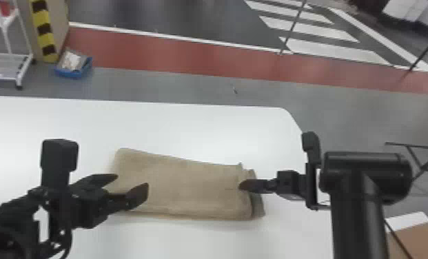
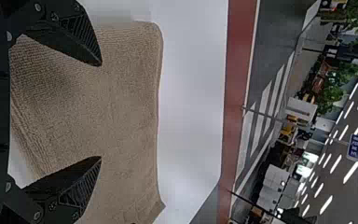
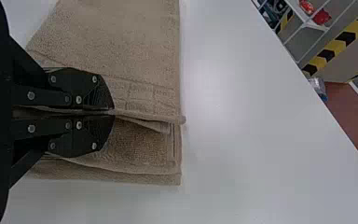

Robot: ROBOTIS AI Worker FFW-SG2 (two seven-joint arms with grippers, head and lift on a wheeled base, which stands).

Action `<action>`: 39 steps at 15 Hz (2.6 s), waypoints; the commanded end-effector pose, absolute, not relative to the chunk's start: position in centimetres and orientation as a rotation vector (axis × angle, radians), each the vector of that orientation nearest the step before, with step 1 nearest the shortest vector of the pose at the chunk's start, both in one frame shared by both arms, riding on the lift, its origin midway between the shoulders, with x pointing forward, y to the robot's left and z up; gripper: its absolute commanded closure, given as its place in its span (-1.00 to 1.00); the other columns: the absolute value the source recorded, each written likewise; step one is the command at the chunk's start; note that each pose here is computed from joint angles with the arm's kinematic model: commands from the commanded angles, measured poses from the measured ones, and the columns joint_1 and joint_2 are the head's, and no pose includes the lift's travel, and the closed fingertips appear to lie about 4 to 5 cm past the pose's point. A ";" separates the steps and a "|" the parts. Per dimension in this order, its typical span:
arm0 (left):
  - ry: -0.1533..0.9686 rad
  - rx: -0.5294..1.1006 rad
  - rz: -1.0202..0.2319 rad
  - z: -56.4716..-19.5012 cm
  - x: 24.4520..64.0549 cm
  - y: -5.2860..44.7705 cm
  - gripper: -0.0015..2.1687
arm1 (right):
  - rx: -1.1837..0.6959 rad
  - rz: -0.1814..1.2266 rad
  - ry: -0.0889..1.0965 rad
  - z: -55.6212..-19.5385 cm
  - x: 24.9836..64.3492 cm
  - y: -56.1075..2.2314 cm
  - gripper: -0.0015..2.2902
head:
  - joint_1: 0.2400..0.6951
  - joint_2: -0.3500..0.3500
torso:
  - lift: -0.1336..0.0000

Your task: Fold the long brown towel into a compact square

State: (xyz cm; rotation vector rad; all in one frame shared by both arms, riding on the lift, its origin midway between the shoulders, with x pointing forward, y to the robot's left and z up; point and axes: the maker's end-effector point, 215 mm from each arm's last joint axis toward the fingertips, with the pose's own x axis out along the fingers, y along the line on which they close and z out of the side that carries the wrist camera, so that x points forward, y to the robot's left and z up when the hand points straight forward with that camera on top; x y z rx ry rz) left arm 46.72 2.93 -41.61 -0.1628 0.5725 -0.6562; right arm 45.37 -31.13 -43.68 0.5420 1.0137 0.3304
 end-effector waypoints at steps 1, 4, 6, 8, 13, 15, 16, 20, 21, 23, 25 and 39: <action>0.569 -0.168 -0.656 -41.4 46.8 2.7 -0.82 | 0.552 0.335 1.006 -43.5 45.4 -31.1 0.25 | 1.00 -0.94 | -0.86; 0.569 -0.166 -0.656 -41.4 46.7 2.7 -0.82 | 0.614 0.399 0.884 -39.5 46.3 -31.0 0.25 | 1.00 -0.94 | -0.86; 0.569 -0.165 -0.655 -41.4 46.7 2.8 -0.82 | 0.627 0.393 0.837 -38.1 46.2 -32.3 0.25 | 1.00 -0.92 | -0.86; 0.571 -0.165 -0.655 -41.4 46.7 2.8 -0.82 | 0.632 0.377 0.876 -39.8 44.8 -32.5 0.25 | 1.00 -0.95 | -0.86; 0.571 -0.145 -0.658 -41.5 46.9 2.4 -0.82 | 0.619 0.361 0.876 -39.9 44.3 -33.1 0.25 | 1.00 -1.00 | -0.86; 0.573 -0.143 -0.660 -41.5 46.8 2.4 -0.82 | 0.625 0.369 0.773 -36.4 44.2 -35.0 0.25 | 1.00 -1.00 | -0.86; 0.573 -0.146 -0.660 -41.5 46.8 2.4 -0.82 | 0.632 0.357 0.795 -37.4 43.0 -35.5 0.25 | 1.00 -1.00 | -0.86; 0.566 -0.141 -0.660 -41.1 47.1 2.4 -0.82 | 0.649 0.326 0.910 -41.9 41.5 -34.7 0.25 | 1.00 -1.00 | -0.86; 0.566 -0.141 -0.661 -41.1 47.1 2.4 -0.82 | 0.639 0.340 0.911 -41.8 41.8 -34.0 0.25 | 1.00 -1.00 | -0.86; 0.564 -0.139 -0.659 -41.1 47.2 2.5 -0.82 | 0.603 0.346 0.820 -38.1 42.6 -35.0 0.25 | 1.00 -1.00 | -0.86; 0.563 -0.145 -0.660 -40.9 47.2 2.5 -0.82 | 0.609 0.302 0.793 -37.5 41.1 -37.9 0.25 | 1.00 -1.00 | -0.86; 0.580 -0.123 -0.680 -41.5 46.5 1.4 -0.82 | 0.664 0.224 0.915 -42.7 38.0 -40.1 0.25 | 1.00 -1.00 | -0.86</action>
